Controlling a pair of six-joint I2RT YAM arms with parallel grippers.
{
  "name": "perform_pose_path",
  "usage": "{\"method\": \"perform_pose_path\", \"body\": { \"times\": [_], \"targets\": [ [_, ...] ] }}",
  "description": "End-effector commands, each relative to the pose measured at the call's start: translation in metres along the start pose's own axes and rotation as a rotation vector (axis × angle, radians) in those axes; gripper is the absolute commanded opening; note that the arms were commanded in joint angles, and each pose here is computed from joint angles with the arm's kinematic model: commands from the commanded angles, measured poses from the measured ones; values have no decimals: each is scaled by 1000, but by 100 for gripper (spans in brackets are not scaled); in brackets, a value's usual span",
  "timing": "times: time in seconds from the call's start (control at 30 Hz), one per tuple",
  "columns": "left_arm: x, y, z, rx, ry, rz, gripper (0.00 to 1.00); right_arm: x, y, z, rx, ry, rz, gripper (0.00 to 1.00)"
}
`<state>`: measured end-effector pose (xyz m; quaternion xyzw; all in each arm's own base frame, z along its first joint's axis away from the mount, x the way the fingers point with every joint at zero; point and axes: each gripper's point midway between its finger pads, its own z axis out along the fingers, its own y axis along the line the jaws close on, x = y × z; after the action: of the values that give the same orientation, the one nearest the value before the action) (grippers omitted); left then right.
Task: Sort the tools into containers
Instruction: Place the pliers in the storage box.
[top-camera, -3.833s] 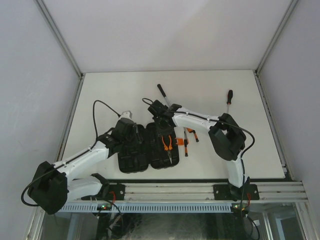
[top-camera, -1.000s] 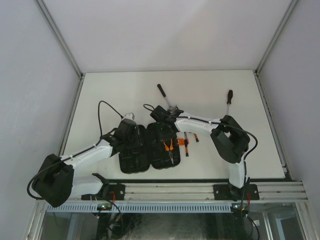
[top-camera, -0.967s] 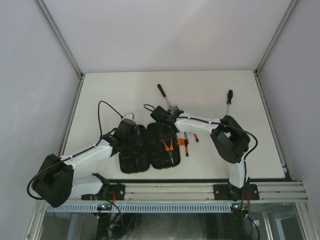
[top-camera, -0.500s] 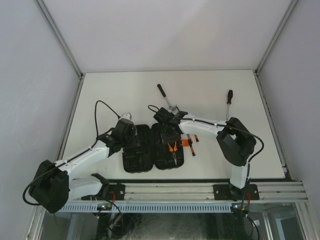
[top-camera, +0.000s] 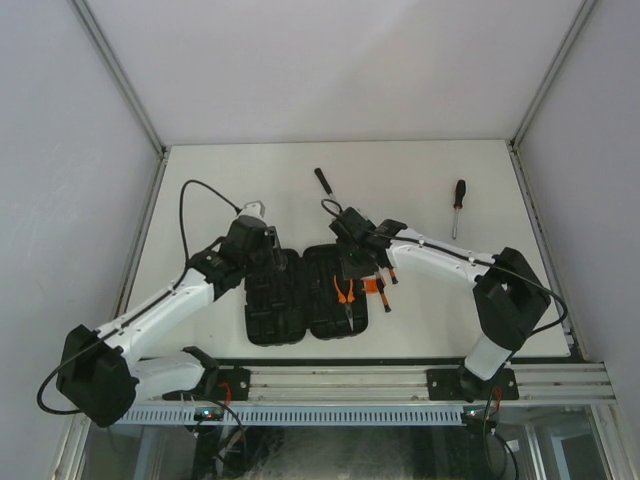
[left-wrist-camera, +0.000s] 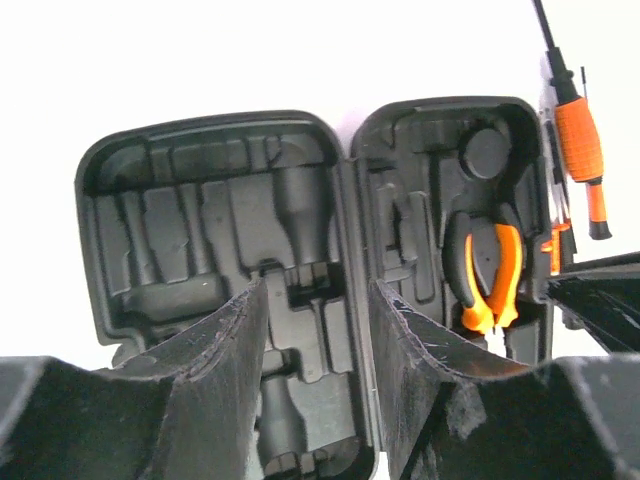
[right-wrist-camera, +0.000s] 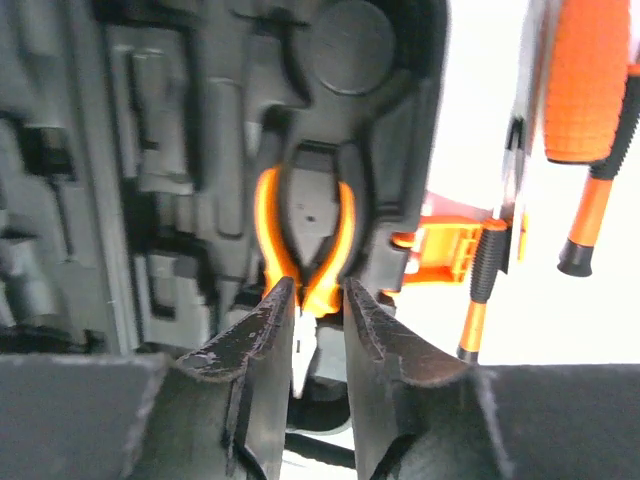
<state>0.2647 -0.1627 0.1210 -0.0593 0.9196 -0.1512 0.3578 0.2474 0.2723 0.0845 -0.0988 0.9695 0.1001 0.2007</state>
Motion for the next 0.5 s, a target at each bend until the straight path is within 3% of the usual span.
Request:
{"method": "perform_pose_path", "body": {
  "times": [0.0, 0.47],
  "targets": [
    [-21, -42, -2, 97, -28, 13, 49, 1, -15, 3, 19, -4, 63, 24],
    [-4, -108, 43, 191, 75, 57, 42, -11, -8, 16, -75, -4, 85, 14]
  ]
}}
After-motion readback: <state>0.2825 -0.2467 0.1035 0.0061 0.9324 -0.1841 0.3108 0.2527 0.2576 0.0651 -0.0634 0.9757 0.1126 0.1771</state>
